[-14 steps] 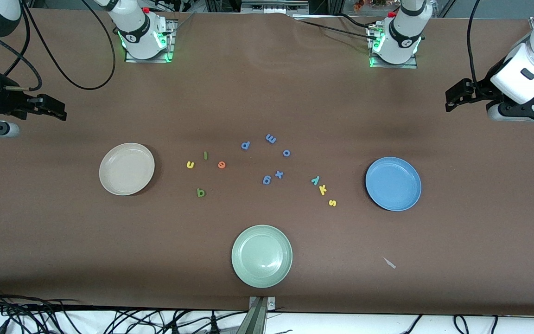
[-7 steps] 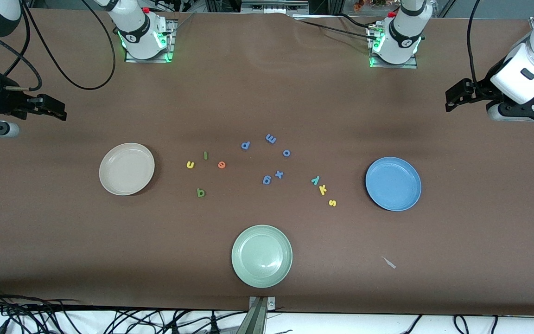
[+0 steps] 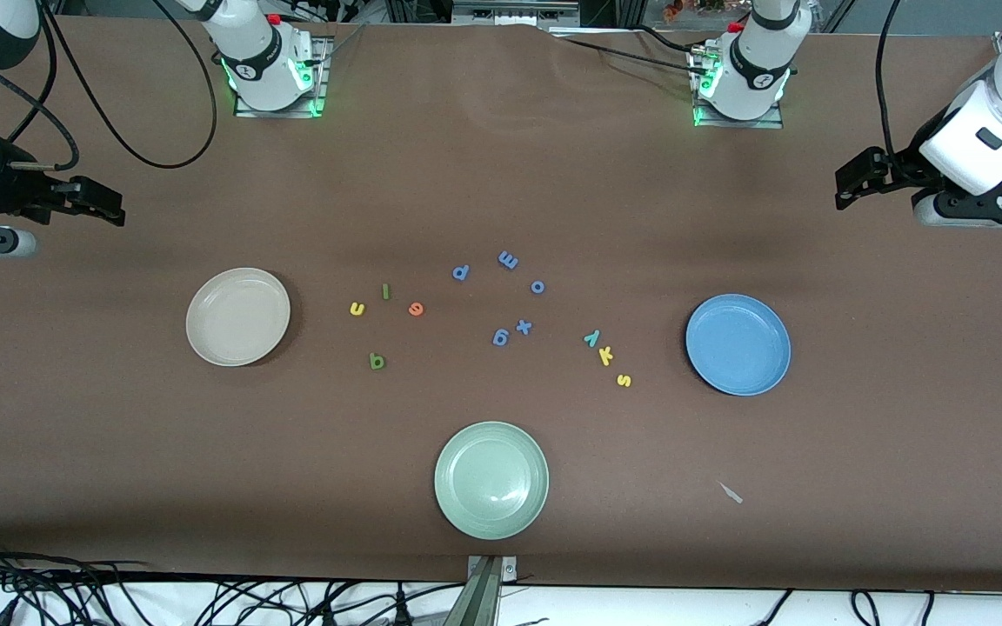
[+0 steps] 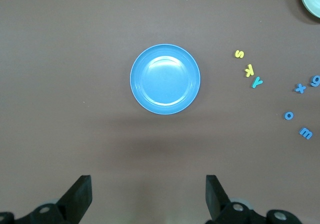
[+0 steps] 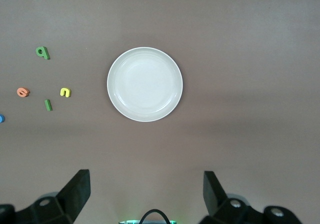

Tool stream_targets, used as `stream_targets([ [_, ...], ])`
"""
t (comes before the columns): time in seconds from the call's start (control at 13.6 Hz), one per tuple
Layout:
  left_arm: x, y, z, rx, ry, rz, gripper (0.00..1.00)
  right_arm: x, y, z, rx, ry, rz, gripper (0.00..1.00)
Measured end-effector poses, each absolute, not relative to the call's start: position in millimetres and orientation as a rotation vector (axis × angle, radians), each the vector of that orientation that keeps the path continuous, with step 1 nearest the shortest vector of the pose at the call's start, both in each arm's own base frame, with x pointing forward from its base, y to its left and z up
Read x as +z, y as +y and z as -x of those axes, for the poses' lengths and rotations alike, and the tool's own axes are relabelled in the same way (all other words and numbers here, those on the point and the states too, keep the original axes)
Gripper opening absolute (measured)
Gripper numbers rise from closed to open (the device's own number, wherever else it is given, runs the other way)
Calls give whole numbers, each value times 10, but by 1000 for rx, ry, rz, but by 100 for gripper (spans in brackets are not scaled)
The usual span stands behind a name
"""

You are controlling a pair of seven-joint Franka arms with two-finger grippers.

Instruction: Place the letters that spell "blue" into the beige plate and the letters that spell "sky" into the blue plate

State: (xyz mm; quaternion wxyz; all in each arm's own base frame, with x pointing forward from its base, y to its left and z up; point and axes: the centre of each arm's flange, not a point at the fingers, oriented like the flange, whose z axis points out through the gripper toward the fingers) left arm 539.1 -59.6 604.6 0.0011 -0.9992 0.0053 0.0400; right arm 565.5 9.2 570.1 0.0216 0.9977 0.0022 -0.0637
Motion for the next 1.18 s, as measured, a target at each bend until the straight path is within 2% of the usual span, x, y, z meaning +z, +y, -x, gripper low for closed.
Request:
stream_targets([
  [0.96, 6034, -603, -5395, 131, 19, 3136, 100, 5701, 92, -5656, -197, 7, -3092, 100],
  [1.18, 5822, -709, -5475, 196, 52, 3132, 100, 5686, 151, -5663, -197, 23, -3091, 100],
])
